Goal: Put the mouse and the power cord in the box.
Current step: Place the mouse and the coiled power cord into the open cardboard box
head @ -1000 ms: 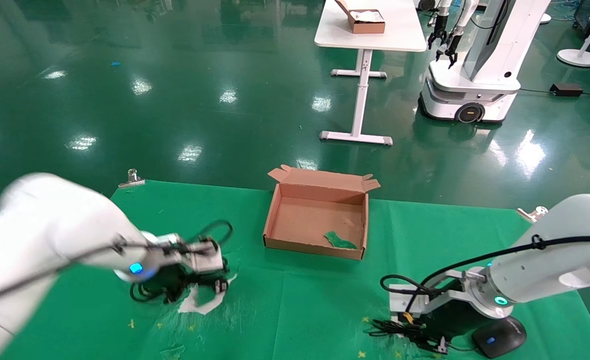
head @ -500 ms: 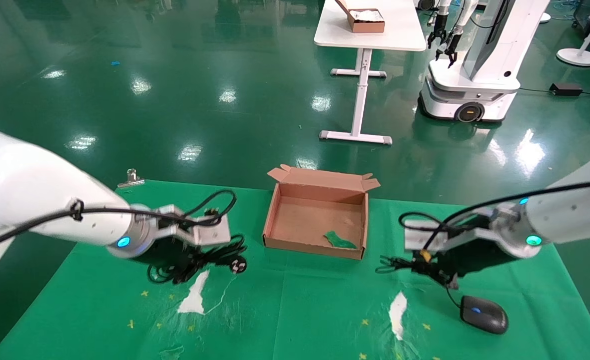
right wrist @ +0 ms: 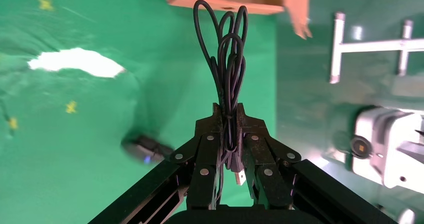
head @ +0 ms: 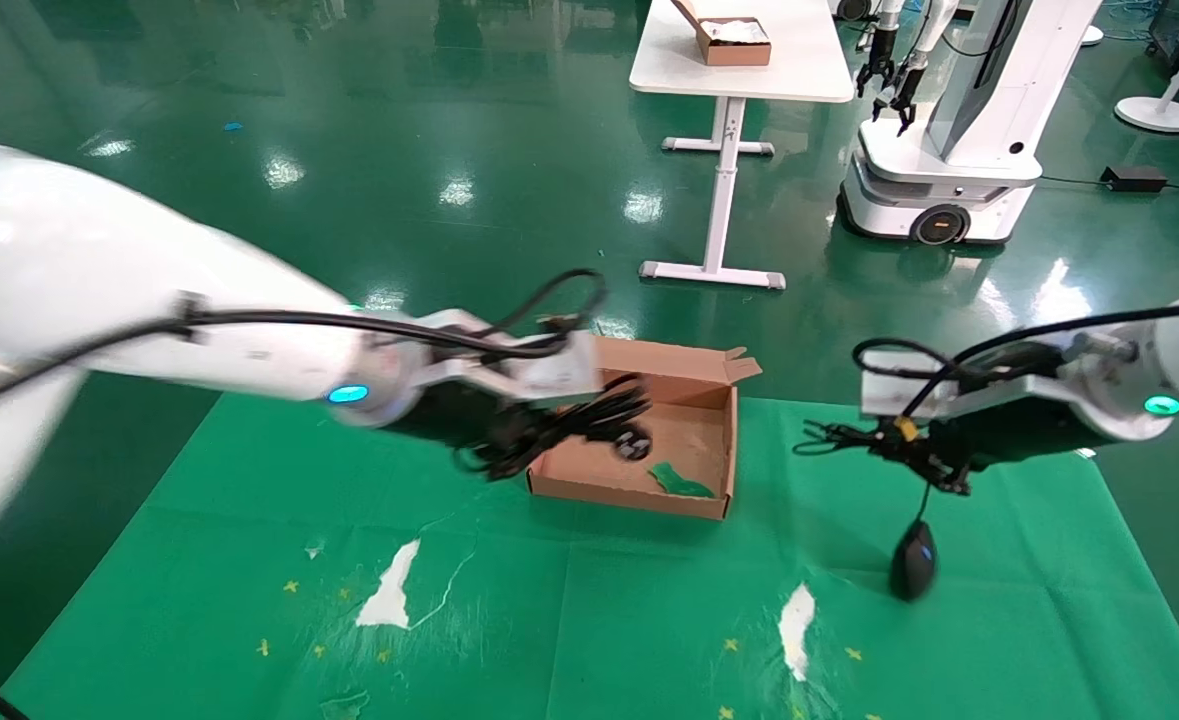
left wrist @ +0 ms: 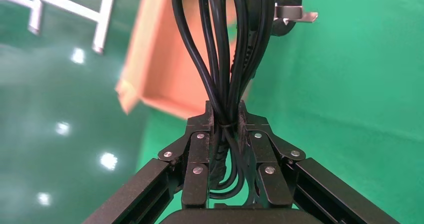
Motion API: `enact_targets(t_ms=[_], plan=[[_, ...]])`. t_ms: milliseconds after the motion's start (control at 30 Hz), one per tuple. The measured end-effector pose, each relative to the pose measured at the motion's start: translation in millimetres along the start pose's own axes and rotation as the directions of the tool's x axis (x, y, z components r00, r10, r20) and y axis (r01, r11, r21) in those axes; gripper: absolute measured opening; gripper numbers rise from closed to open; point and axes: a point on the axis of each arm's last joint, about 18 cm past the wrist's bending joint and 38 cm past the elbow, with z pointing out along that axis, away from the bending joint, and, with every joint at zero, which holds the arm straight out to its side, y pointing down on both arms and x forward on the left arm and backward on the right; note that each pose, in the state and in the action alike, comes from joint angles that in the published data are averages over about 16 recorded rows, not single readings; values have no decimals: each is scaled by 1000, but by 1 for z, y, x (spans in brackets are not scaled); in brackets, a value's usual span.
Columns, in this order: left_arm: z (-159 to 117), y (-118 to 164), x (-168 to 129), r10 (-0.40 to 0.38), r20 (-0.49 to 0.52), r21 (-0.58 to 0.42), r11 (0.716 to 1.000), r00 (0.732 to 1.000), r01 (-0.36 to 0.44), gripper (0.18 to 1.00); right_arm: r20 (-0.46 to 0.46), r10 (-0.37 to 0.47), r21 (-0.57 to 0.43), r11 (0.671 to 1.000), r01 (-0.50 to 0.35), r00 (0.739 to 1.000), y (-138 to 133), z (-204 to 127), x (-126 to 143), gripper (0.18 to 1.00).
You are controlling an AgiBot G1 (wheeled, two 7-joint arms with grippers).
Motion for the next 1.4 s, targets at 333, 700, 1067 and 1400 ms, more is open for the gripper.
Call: enact_targets(t_ms=[333, 700, 1067, 1400], plan=[[52, -32, 11, 137, 152, -11, 991, 979, -137, 264, -68, 10, -14, 1000, -11, 998, 0, -34, 7, 222], [81, -35, 21, 252, 254, -44, 968, 934, -249, 265, -95, 16, -8, 1000, -17, 995, -7, -51, 1, 222], [84, -35, 19, 254, 272, -46, 967, 928, -251, 296, -103, 2, 19, 1000, 0, 995, -21, -46, 3, 222], [73, -17, -9, 150, 307, -81, 988, 940, -132, 414, -116, -45, 48, 998, 51, 992, -42, -45, 12, 222]])
